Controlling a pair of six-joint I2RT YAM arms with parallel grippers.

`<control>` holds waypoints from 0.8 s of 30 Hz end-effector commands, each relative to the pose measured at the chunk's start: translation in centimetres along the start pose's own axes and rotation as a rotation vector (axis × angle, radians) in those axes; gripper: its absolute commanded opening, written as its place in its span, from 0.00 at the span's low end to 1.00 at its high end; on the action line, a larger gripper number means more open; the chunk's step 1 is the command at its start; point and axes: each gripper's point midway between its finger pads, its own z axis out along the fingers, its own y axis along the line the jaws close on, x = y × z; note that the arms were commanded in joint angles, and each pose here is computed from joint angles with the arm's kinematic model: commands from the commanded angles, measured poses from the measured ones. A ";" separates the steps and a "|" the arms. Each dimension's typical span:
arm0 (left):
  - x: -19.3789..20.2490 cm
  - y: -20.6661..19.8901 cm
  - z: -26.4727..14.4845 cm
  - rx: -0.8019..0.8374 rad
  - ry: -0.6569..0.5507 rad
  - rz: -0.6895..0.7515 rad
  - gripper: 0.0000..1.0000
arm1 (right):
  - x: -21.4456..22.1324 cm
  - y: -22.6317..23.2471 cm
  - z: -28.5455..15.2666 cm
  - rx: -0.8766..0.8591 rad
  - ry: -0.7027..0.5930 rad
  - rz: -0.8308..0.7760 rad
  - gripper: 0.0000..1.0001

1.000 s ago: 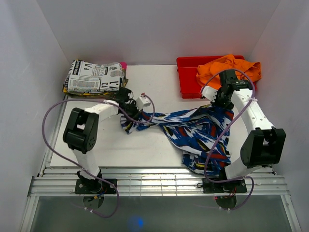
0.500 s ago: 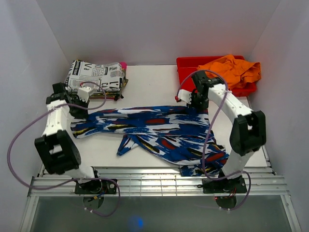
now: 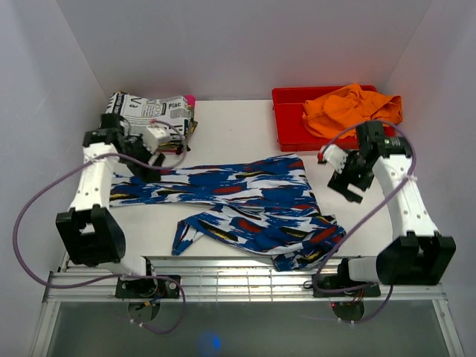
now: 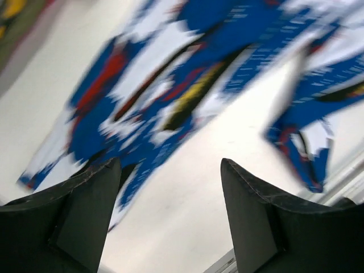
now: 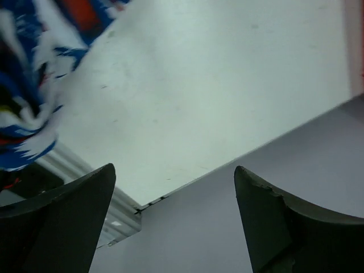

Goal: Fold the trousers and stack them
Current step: Flatten the trousers out

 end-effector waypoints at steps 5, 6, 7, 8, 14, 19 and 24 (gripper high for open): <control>6.4 -16.3 5.5 0.368 0.252 0.132 0.80 | 6.0 12.0 2.6 -0.263 0.077 -0.185 0.90; 6.8 -17.1 6.4 0.371 0.285 0.145 0.79 | 6.5 12.4 2.7 -0.264 0.083 -0.182 0.90; 7.8 -17.1 6.8 0.350 0.324 0.147 0.79 | 6.8 12.7 2.5 -0.251 0.079 -0.188 0.90; 8.9 -17.5 7.2 0.353 0.356 0.136 0.79 | 7.1 13.0 2.6 -0.254 0.081 -0.197 0.90; 11.6 -16.0 10.0 0.233 0.463 0.092 0.79 | 7.2 15.6 3.7 -0.321 0.041 -0.172 0.90; 11.2 -14.8 12.0 0.185 0.479 0.028 0.53 | 4.5 15.9 4.2 -0.430 -0.024 -0.046 0.90; 9.4 -14.8 12.7 0.197 0.438 -0.058 0.35 | 3.7 16.3 5.4 -0.525 -0.016 0.023 0.93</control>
